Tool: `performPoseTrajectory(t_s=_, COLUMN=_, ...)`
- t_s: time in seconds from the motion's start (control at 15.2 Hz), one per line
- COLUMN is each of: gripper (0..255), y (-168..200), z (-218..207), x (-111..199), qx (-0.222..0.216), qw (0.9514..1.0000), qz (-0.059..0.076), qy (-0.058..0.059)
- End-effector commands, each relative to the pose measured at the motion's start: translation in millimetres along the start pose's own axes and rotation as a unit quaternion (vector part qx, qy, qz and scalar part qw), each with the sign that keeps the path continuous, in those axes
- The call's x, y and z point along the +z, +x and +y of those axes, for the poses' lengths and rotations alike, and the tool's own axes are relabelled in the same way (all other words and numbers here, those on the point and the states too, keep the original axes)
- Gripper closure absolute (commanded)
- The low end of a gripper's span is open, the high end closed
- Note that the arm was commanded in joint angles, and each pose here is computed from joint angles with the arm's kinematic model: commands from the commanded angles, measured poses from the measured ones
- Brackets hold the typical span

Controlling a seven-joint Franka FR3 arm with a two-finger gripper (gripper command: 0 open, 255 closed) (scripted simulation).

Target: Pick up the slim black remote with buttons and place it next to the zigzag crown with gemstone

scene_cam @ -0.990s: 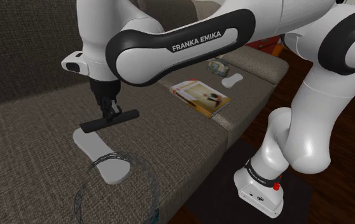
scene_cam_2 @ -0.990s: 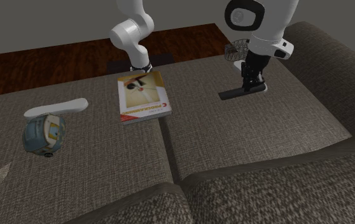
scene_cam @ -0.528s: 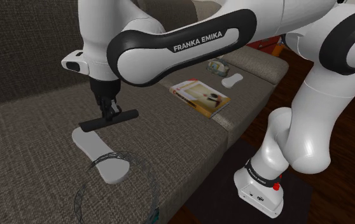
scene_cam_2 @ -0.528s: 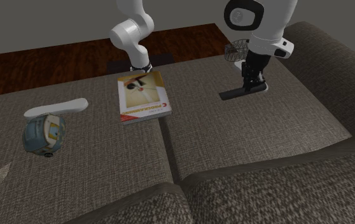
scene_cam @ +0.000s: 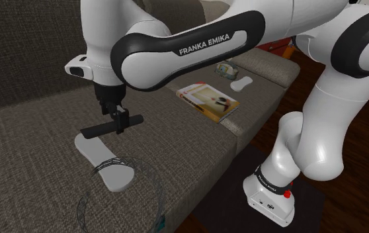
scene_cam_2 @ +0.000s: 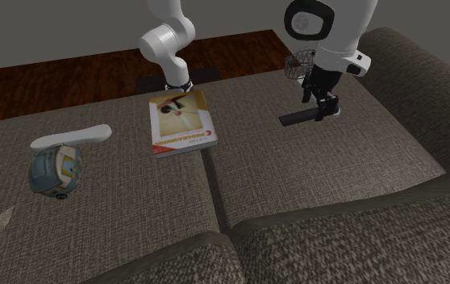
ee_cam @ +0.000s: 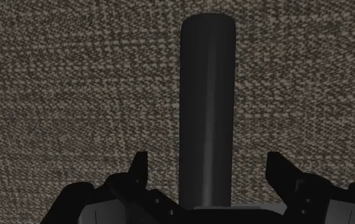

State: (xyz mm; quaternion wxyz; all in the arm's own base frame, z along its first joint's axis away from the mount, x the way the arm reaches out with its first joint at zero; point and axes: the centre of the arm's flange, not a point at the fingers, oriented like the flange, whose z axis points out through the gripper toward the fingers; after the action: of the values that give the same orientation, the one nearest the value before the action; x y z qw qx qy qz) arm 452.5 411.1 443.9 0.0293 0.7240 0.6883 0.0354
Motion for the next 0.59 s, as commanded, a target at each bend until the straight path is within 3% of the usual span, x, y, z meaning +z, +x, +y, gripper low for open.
performPoseTrajectory(t_s=0.0, gripper=0, y=0, z=0, x=-21, qx=0.0, qw=1.0, qz=0.0, qy=0.0)
performPoseTrajectory(t_s=0.13, gripper=0, y=0, z=0, x=-44, qx=0.0, qw=1.0, qz=0.0, qy=0.0)
performPoseTrajectory(t_s=0.53, gripper=0, y=0, z=0, x=-44, qx=0.0, qw=1.0, qz=0.0, qy=0.0)
